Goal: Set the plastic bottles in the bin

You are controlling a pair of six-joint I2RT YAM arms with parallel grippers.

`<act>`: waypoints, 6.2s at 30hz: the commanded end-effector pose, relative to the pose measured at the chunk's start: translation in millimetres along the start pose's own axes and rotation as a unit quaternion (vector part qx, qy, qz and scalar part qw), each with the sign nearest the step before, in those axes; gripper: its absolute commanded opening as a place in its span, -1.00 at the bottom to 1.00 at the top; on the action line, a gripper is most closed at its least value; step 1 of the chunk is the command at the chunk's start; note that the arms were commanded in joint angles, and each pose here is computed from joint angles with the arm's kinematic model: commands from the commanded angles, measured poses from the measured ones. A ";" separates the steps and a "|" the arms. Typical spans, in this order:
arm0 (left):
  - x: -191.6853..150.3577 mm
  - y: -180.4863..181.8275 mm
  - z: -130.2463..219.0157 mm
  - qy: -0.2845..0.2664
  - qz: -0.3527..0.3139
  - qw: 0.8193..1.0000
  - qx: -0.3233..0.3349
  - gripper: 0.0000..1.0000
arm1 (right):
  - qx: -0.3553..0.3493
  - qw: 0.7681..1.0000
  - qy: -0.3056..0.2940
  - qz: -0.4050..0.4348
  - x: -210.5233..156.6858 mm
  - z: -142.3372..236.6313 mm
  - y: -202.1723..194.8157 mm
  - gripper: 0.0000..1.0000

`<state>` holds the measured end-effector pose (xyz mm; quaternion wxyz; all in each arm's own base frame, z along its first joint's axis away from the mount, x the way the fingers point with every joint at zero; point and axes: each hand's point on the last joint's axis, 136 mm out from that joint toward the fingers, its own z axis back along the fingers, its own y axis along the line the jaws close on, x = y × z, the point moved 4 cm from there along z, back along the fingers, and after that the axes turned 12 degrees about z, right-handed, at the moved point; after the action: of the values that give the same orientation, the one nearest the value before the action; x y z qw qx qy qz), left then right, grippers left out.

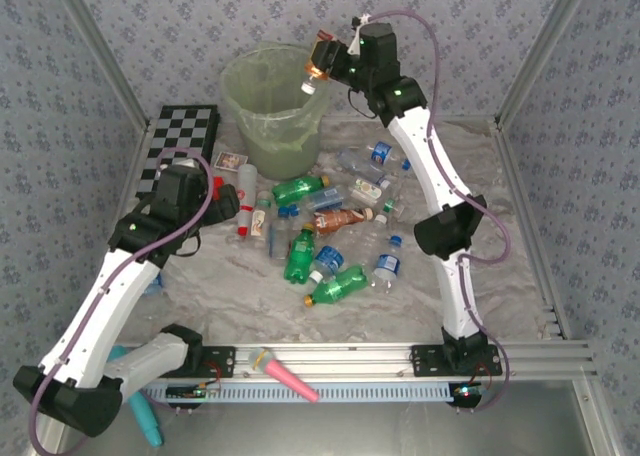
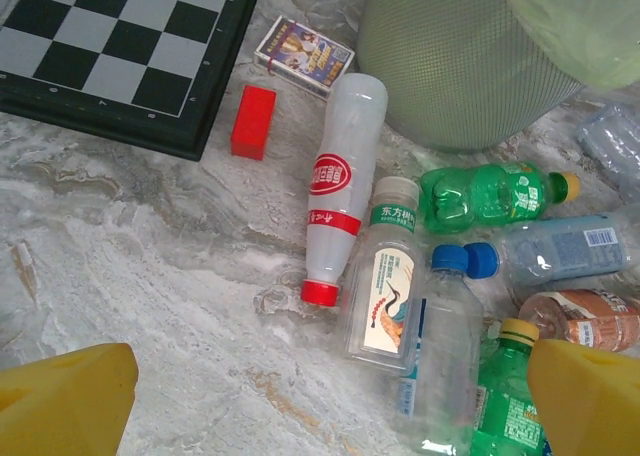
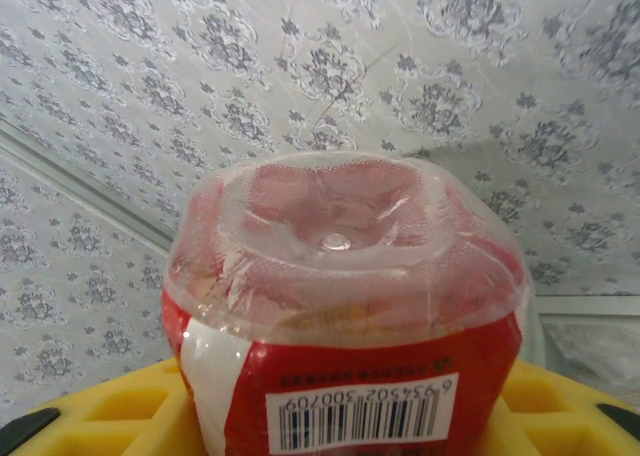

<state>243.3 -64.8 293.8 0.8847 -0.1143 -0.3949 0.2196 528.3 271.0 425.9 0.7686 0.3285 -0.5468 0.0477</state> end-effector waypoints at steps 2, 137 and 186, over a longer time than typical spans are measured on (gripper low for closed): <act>-2.6 12.0 6.3 -0.005 0.009 1.000 0.019 1.00 | 0.051 0.997 -0.063 -0.009 18.6 -4.7 27.0 0.02; 174.0 -90.3 -64.9 0.016 0.191 0.976 -0.107 0.23 | -0.092 0.994 0.050 0.034 -67.7 190.5 -22.7 0.99; 243.9 -199.4 -90.1 -0.048 0.208 0.943 -0.256 0.99 | -0.113 0.992 0.044 0.030 -83.4 226.0 -21.3 0.99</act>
<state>541.0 -125.1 430.9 0.7477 -0.3973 -0.4241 0.3214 324.5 153.0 383.2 0.8260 0.2195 -0.5185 0.0279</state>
